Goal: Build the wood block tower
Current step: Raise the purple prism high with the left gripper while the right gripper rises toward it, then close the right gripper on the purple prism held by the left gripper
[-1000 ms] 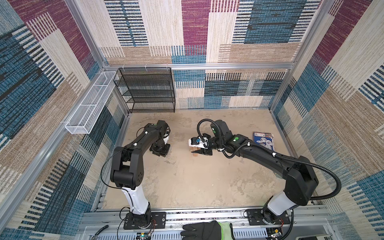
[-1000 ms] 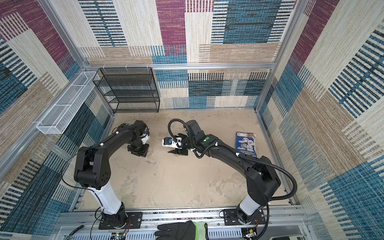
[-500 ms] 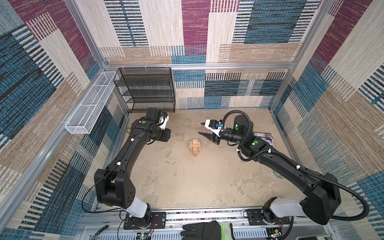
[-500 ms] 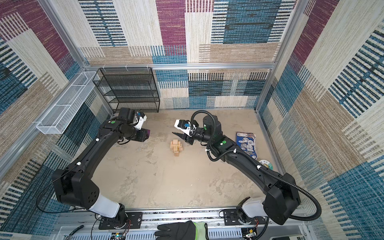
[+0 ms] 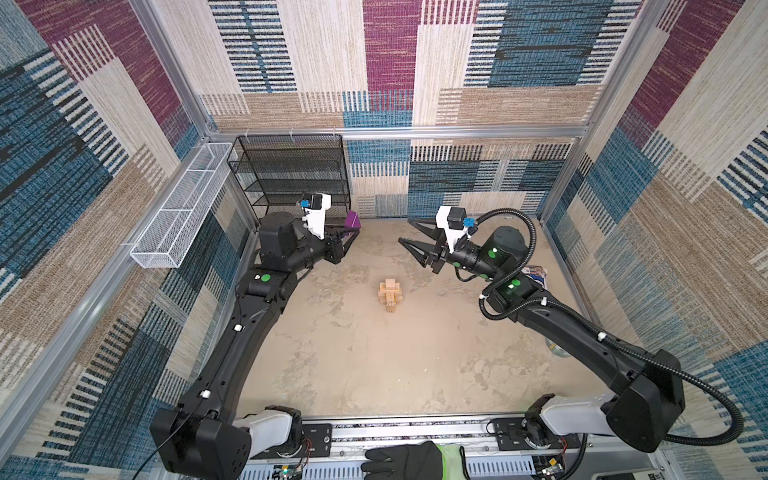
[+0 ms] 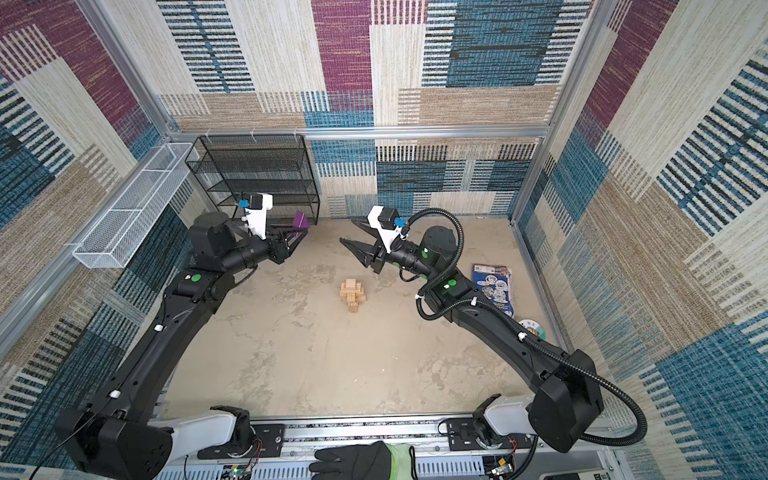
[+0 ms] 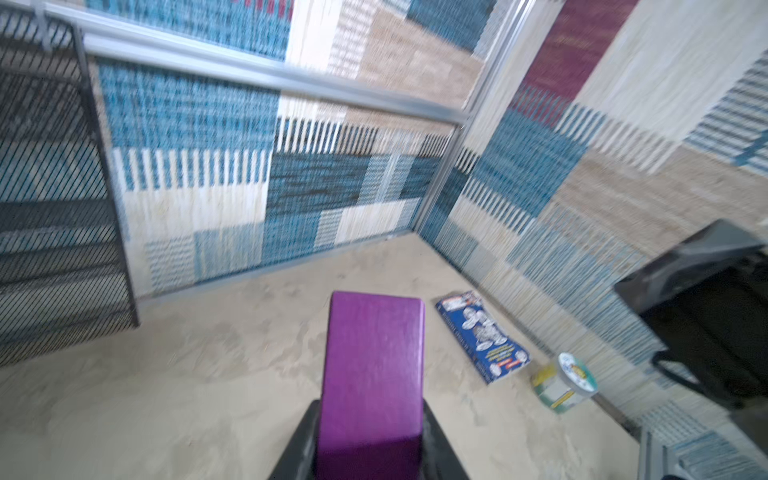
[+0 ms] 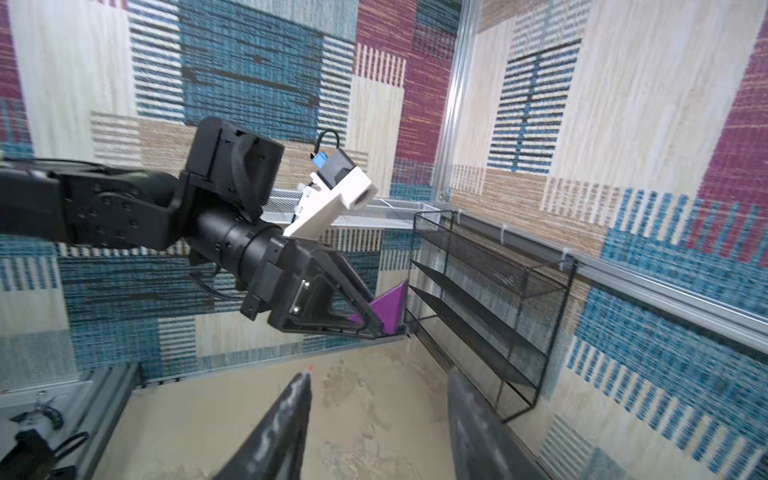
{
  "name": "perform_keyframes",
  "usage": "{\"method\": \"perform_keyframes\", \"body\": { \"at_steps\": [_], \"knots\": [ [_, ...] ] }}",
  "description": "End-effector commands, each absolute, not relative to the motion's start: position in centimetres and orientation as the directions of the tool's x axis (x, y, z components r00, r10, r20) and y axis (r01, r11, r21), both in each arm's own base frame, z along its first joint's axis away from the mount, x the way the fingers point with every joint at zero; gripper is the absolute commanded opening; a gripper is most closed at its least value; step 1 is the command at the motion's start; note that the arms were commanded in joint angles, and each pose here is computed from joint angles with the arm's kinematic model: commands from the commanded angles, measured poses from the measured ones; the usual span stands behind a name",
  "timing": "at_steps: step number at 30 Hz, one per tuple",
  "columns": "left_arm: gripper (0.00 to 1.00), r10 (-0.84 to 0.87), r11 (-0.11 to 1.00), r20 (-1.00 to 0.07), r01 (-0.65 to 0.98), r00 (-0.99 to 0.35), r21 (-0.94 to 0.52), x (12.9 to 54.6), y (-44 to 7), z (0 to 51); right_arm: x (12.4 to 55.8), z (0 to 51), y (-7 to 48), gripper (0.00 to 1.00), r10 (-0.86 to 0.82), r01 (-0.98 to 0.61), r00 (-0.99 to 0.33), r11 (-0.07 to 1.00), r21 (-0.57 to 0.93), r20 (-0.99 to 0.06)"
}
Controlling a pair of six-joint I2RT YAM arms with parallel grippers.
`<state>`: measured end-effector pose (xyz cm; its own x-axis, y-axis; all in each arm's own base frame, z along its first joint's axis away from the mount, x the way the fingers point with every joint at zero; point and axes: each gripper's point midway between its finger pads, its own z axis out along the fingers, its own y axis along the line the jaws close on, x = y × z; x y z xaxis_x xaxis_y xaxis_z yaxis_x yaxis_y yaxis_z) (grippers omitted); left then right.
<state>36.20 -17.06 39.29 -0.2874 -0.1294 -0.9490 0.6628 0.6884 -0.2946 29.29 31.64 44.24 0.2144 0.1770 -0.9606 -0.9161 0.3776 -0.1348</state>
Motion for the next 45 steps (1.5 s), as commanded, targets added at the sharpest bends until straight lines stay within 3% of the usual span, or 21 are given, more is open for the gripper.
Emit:
{"method": "perform_keyframes", "body": {
  "at_steps": [1, 9, 15, 26, 45],
  "knots": [
    [0.00, -0.278, 0.538, -0.956, 0.809, -0.096, -0.238, 33.4, -18.3, 46.0, 26.1, 47.5, 31.7, 0.63, 0.321, -0.962, 0.219, 0.229, -0.149, -0.921],
    [0.00, -0.361, 0.389, -0.932, 0.913, 0.026, -0.125, 29.0, -19.0, 50.1, 24.1, 48.7, 33.2, 0.64, 0.326, -0.994, 0.090, -0.023, -0.103, -0.941],
    [0.00, -0.388, 0.303, -0.920, 0.951, 0.058, -0.068, 26.8, -19.5, 51.5, 24.0, 49.5, 34.0, 0.62, 0.322, -0.991, -0.022, -0.130, -0.021, -0.946],
    [0.00, -0.422, 0.187, -0.905, 0.982, 0.050, -0.033, 25.1, -20.6, 52.5, 25.0, 50.6, 35.2, 0.60, 0.310, -0.973, -0.111, -0.227, 0.040, -0.944],
    [0.00, -0.424, 0.159, -0.905, 0.987, 0.035, -0.037, 24.9, -21.5, 52.0, 24.9, 52.5, 37.2, 0.53, 0.332, -0.956, -0.113, -0.294, 0.011, -0.937]
  ]
}}
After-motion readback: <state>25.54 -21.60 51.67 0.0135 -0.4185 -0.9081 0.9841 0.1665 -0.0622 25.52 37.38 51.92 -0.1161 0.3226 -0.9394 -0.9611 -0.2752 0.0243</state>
